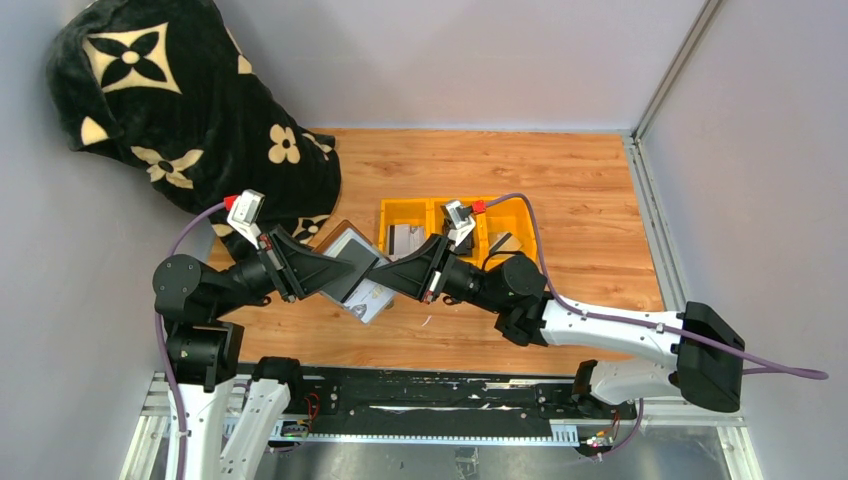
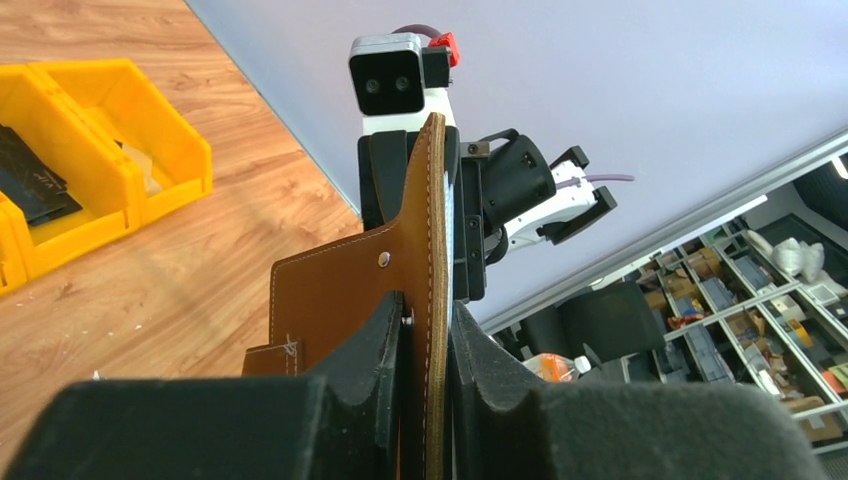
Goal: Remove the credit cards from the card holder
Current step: Remove the credit card from the card holder.
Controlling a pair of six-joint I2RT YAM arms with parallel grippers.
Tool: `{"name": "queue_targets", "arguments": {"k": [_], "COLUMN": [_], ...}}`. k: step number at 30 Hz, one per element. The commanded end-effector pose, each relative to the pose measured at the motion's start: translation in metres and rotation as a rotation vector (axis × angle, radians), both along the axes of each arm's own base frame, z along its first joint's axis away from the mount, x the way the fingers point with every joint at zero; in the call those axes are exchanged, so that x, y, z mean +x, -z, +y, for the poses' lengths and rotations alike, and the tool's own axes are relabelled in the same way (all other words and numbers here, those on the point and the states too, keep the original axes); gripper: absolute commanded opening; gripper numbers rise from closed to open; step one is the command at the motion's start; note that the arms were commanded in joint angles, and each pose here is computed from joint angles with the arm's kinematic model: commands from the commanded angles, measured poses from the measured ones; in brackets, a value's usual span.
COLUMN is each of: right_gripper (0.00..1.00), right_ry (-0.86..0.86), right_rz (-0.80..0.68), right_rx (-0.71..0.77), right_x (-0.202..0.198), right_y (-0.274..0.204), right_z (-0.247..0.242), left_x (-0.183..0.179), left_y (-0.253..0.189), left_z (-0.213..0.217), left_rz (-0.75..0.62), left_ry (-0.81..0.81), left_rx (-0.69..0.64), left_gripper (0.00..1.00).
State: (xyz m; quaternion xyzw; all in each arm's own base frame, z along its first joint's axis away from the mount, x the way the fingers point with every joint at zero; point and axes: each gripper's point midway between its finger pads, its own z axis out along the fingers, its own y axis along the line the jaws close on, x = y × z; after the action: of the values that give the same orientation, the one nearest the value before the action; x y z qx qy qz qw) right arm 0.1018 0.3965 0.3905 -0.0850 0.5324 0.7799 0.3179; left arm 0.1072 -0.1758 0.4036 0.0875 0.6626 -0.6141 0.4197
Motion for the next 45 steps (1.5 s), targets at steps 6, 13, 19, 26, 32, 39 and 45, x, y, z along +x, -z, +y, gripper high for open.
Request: {"name": "queue_targets", "arguments": {"k": [6, 13, 19, 26, 32, 39, 45], "right_gripper": [0.49, 0.76, 0.79, 0.8, 0.81, 0.82, 0.83], "right_ry": [0.094, 0.312, 0.297, 0.136, 0.083, 0.162, -0.013], "right_rz": [-0.067, -0.309, -0.379, -0.493, -0.561, -0.587, -0.605], "right_rx": [-0.109, -0.441, -0.44, -0.305, -0.261, -0.329, -0.141], "right_x": [0.017, 0.038, 0.036, 0.006, -0.004, 0.017, -0.016], "right_y": [0.004, 0.009, 0.022, 0.011, 0.008, -0.013, -0.039], "right_z": [-0.012, -0.052, -0.046, -0.029, -0.029, -0.056, -0.053], "left_x": [-0.023, -0.029, -0.033, -0.039, -0.045, -0.056, -0.058], "left_y": [-0.02, -0.018, -0.022, -0.023, -0.022, -0.022, -0.024], "left_z": [-0.003, -0.001, -0.001, -0.003, -0.004, -0.005, -0.005], "left_rz": [-0.109, -0.219, -0.252, -0.247, -0.25, -0.273, -0.288], "left_ry": [0.063, 0.055, 0.06, 0.103, 0.137, 0.182, 0.181], "left_rx": [0.009, 0.059, 0.05, 0.048, 0.055, 0.068, 0.071], "left_gripper": [0.03, 0.0, 0.0, 0.0, 0.0, 0.0, 0.0]}}
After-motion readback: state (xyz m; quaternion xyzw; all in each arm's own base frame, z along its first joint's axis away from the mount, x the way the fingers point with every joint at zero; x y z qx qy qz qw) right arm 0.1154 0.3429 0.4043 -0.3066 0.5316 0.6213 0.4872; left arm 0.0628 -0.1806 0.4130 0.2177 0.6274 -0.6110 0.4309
